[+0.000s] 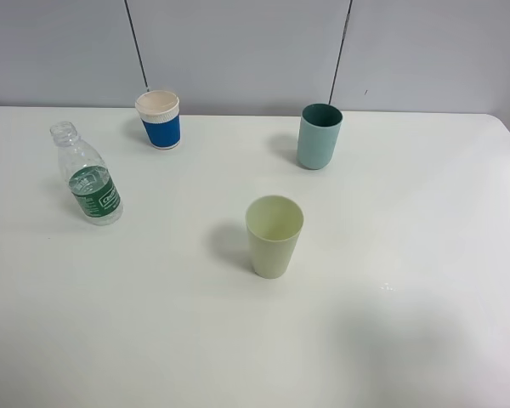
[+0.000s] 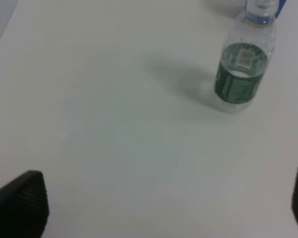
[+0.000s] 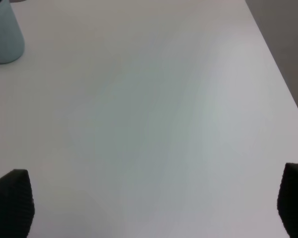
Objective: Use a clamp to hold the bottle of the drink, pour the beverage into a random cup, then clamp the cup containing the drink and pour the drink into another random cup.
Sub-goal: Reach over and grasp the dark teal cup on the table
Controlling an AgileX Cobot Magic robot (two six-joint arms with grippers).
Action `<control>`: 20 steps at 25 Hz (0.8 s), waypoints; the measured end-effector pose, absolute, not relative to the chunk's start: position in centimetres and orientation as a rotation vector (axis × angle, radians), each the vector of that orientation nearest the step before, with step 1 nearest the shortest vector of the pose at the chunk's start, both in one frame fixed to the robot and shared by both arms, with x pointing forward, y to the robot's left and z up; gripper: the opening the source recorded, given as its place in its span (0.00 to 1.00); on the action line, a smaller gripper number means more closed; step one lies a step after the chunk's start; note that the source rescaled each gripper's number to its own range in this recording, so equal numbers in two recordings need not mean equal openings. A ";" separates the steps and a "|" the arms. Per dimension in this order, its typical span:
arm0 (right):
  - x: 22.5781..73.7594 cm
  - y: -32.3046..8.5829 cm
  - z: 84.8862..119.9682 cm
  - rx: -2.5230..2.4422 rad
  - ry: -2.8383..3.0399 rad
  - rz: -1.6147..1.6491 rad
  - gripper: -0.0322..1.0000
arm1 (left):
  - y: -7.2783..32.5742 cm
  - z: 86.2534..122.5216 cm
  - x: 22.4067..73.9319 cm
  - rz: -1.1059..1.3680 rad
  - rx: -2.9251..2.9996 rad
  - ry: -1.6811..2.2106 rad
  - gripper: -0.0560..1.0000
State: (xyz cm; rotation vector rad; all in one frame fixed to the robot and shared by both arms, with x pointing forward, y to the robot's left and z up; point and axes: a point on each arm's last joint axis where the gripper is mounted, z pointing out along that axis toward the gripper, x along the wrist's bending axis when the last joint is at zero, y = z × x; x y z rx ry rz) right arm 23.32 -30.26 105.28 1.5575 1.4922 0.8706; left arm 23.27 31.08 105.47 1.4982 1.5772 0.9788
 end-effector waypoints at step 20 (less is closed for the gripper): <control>23.3 -30.3 105.3 1.557 1.492 0.871 0.99 | 30.9 105.5 23.2 1.015 1.439 1.650 1.00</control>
